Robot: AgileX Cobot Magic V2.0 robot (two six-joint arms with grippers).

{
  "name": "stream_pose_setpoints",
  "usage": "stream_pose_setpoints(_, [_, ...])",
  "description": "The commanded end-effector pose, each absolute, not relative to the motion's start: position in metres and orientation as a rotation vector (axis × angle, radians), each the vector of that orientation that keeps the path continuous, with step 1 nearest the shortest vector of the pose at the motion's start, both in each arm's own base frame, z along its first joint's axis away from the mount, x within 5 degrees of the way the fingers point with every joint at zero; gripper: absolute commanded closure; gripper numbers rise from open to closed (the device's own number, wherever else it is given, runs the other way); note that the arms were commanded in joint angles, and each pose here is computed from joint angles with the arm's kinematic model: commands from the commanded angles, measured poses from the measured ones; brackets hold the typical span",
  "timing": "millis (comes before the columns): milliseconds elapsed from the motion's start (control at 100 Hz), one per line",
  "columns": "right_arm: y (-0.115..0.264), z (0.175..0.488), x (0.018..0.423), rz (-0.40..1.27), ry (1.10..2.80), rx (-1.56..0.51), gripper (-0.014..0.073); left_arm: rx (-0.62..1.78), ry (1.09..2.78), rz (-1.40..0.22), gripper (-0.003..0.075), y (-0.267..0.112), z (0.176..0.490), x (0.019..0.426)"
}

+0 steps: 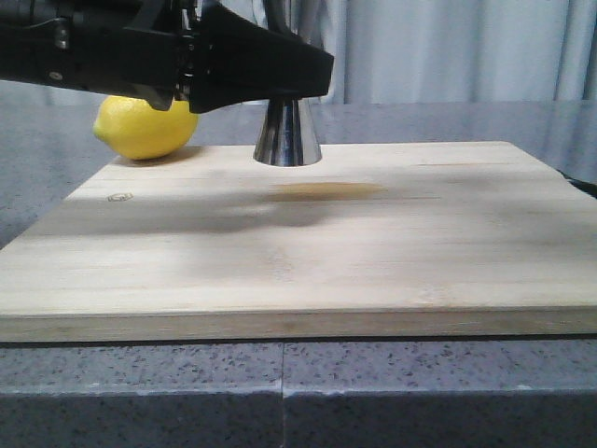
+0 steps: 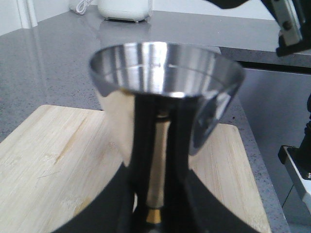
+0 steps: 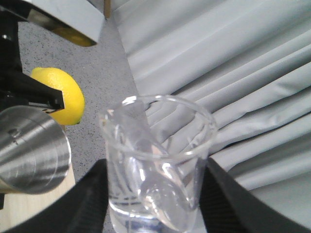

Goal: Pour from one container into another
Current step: 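Tilt the beaker with the right gripper, pouring liquid into the jigger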

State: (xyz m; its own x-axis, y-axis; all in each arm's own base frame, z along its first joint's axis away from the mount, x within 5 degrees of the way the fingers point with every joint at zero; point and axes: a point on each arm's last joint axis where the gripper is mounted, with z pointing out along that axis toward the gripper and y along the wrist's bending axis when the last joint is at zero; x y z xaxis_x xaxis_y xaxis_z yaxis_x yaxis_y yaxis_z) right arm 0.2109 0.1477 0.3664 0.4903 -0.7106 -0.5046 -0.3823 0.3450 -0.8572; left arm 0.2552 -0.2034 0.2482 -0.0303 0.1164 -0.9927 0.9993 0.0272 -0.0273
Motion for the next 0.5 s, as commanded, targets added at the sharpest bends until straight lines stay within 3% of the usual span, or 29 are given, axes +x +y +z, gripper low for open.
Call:
stream_pose_setpoints(0, [0.1494,0.3868,0.2057,-0.275,1.003,-1.235,0.0358,1.189,1.167,-1.249,0.0739,-0.2051,0.2811,0.2473])
stream_pose_setpoints(490, [0.1498,0.3858,0.2053,-0.329,0.959,-1.288,0.0358,1.189,1.167,-1.249,0.0739,-0.2051,0.2811,0.2473])
